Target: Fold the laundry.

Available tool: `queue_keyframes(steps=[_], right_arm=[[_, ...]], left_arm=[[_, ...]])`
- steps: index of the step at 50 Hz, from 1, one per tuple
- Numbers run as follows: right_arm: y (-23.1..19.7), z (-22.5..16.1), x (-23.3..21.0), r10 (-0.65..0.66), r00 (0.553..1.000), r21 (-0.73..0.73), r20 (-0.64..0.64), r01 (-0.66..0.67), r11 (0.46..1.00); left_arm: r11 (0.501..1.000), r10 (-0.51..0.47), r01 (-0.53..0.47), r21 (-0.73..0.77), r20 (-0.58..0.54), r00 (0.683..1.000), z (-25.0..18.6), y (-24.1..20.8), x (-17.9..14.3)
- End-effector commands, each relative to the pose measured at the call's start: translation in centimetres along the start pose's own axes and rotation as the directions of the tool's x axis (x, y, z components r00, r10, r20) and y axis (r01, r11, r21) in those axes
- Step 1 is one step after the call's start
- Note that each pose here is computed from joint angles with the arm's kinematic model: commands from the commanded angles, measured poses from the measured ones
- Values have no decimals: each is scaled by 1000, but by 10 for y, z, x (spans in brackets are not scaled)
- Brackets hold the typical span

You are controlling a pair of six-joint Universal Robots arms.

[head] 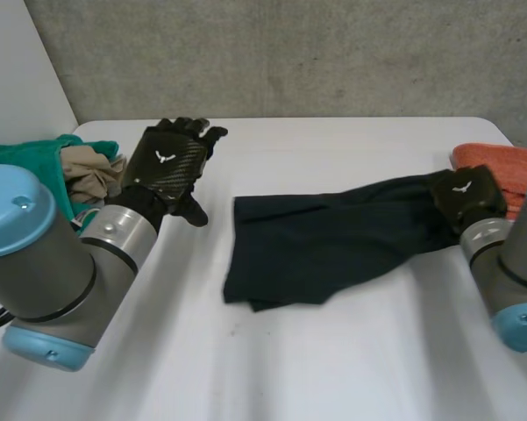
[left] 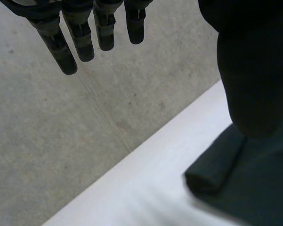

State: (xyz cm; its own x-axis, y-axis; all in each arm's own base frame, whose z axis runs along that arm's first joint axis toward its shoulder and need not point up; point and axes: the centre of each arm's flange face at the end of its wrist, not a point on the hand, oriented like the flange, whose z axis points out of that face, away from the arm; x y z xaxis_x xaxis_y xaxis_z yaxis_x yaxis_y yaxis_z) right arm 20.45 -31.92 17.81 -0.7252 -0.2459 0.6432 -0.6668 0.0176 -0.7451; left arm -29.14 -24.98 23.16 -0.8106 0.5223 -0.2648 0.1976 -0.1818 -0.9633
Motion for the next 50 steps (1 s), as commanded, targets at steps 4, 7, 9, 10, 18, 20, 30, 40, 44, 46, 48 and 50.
queue_keyframes(steps=[4, 7, 9, 10, 18, 20, 30, 40, 44, 46, 48, 50], right_arm=[[-67, -23, -52, -350, 935, 339, 61, 310, 888], [-88, -53, -109, -432, 886, 556, 170, 276, 784], [-89, -68, -132, -473, 850, 626, 231, 243, 741], [-86, -81, -152, -514, 810, 675, 281, 214, 706], [-67, -94, -177, -612, 717, 680, 335, 265, 683], [-75, -95, -169, -580, 745, 676, 331, 242, 696], [-130, -79, -58, 227, 819, 384, 526, -467, 796], [-88, -21, -36, 423, 797, 55, 430, -491, 870], [-76, -3, -52, 448, 769, -68, 457, -472, 879], [-69, 3, -62, 460, 746, -139, 482, -453, 881], [-62, 7, -73, 466, 716, -196, 520, -431, 881], [-60, 10, -77, 468, 705, -219, 533, -419, 881]], left_arm=[[1000, 2, -2, 10, 17, 1000, -6, -5, -6], [1000, 1, -2, 6, 19, 1000, -6, -4, -6], [1000, 1, -2, 6, 19, 1000, -6, -4, -6], [1000, 0, -1, 10, 20, 1000, -5, -5, -7], [998, 4, -6, 55, 34, 999, 5, -13, -10], [997, 4, -7, 75, 39, 999, 9, -17, -11], [974, -124, 126, 191, -23, 992, 53, -38, 7], [979, -187, 169, -111, -173, 967, 75, 13, 79], [952, -201, 157, -261, -151, 968, 71, 37, 90], [937, -200, 160, -311, -103, 974, 70, 48, 88], [928, -194, 160, -335, -71, 978, 68, 56, 87], [924, -188, 155, -349, -61, 980, 67, 59, 87]])
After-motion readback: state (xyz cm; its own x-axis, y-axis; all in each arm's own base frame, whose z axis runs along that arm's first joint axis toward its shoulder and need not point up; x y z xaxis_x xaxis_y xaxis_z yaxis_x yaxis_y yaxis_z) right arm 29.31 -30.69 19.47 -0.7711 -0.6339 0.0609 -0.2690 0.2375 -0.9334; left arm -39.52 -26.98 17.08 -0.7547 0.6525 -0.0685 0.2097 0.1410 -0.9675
